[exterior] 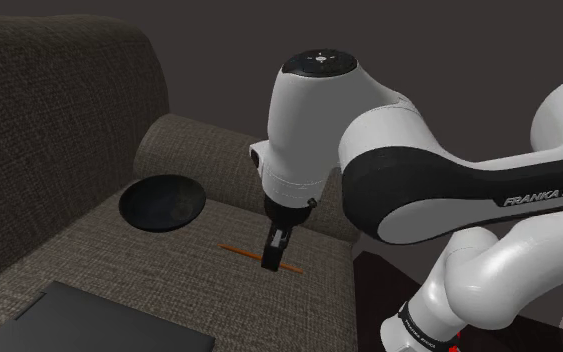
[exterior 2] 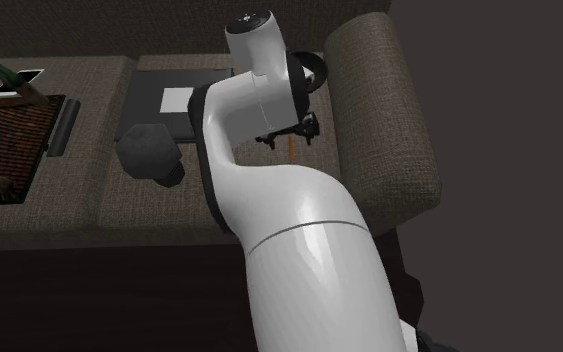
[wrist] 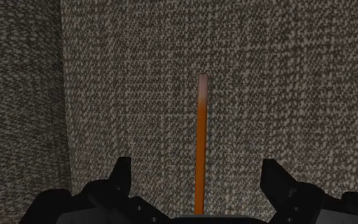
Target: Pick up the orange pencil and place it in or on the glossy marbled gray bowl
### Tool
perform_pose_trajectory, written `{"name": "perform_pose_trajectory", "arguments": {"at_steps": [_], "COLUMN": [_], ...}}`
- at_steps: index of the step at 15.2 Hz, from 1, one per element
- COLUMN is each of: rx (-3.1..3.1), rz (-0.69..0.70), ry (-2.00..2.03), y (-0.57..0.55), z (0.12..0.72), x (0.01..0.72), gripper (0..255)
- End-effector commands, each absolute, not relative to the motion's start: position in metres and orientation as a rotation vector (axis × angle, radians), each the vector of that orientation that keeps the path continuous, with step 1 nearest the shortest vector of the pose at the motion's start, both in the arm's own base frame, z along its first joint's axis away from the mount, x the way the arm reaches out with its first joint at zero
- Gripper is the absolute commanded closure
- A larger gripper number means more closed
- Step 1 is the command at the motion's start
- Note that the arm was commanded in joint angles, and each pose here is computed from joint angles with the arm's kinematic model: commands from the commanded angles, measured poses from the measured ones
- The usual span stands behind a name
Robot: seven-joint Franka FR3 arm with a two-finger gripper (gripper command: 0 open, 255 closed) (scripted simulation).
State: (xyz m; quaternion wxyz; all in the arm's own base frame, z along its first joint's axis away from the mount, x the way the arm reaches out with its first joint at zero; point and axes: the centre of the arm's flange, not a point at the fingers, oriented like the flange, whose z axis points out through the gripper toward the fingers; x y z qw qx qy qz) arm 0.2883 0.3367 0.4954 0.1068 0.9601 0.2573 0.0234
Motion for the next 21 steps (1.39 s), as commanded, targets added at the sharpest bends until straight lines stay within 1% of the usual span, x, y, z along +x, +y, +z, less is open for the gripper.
{"name": "perform_pose_trajectory", "arguments": {"at_steps": [1,8,15,16,21], "rx": [2.809,2.809,2.809,2.809,2.809], "rz": [0.079,0.079,0.079,0.079,0.079], "ry": [0.783,0.783,0.783,0.783,0.783], "y": [0.347,0.34,0.34,0.34,0.34], "z": [0.485,0.451,0.451,0.451,0.451], "x": [0.284,0.288,0.288,0.288,0.288], "gripper": [0,0,0,255,255]}}
